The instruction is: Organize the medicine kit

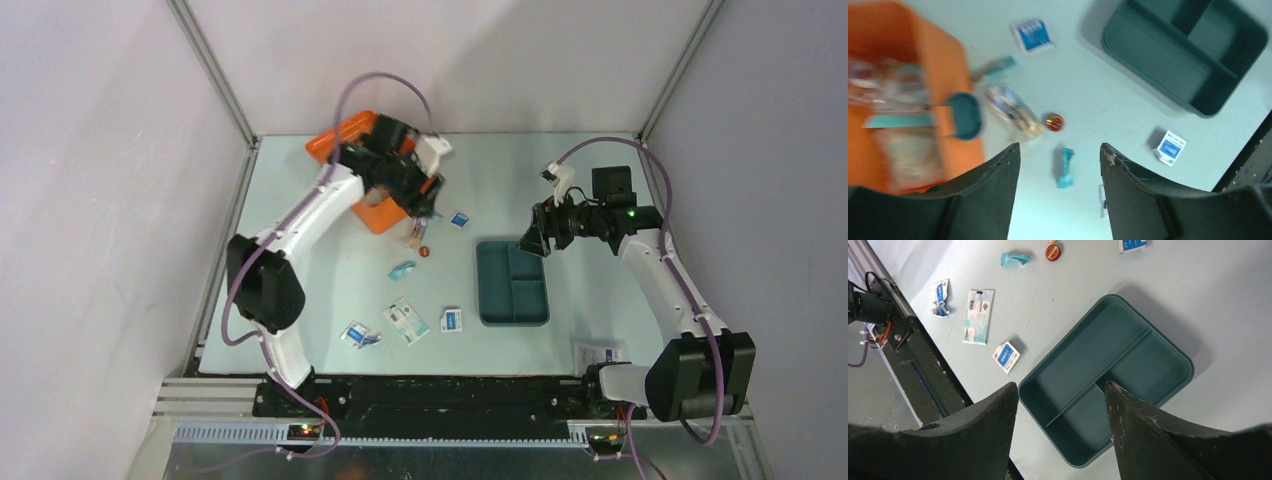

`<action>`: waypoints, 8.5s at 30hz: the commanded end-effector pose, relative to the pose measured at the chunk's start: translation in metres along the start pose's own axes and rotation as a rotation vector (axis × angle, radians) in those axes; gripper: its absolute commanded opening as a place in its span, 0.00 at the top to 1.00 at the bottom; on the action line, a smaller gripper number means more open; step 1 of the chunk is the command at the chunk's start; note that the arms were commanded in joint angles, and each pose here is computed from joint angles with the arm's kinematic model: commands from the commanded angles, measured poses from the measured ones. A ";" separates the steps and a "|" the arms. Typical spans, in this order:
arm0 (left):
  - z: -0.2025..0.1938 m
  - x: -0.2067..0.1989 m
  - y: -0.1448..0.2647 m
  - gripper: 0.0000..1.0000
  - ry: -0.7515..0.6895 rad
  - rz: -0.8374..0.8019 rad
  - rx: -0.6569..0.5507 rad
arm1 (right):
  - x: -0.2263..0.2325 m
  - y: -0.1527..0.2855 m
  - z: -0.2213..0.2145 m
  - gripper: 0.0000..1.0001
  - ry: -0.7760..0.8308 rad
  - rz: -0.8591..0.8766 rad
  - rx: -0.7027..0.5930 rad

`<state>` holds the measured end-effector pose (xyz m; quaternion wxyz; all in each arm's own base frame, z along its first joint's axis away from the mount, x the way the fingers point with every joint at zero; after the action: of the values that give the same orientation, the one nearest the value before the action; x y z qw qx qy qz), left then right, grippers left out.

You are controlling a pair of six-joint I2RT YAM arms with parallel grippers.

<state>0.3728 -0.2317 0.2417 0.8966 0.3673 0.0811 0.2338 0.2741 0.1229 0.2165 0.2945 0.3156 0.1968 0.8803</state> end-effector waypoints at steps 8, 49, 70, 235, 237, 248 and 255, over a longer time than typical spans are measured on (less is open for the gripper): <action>-0.074 -0.008 -0.087 0.44 0.061 0.379 0.185 | 0.001 0.004 0.001 0.32 0.069 -0.028 -0.036; -0.070 -0.014 -0.097 0.73 -0.102 0.341 0.215 | -0.002 0.008 -0.005 0.31 0.083 -0.047 -0.075; -0.095 0.015 -0.153 0.64 -0.071 0.392 0.346 | -0.003 0.008 -0.005 0.31 0.077 -0.046 -0.082; -0.102 0.102 -0.063 0.82 0.892 0.338 -0.132 | -0.054 -0.093 -0.046 0.33 -0.134 -0.350 0.284; -0.098 0.096 -0.067 0.81 0.881 0.323 -0.129 | -0.053 -0.091 -0.046 0.33 -0.132 -0.351 0.278; -0.088 0.088 -0.065 0.97 0.953 0.322 -0.152 | -0.057 -0.073 -0.043 0.33 -0.137 -0.382 0.214; -0.071 0.117 -0.049 1.00 0.923 0.437 -0.212 | -0.057 -0.081 -0.048 0.34 -0.147 -0.362 0.236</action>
<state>0.4507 -0.1690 0.1353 0.7393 0.1698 0.3808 0.5288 0.3068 0.1335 0.1115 0.4273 0.3760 0.3402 0.7485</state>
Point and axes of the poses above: each gripper's point midway between its finger pads, its own y axis back along the fingers, its own x axis along the line the jaws close on, z = x × y, the point moved 3 cm from there along y, back along the fingers, and after that the axes turned 8 degrees about -y, right-handed, at the moved point
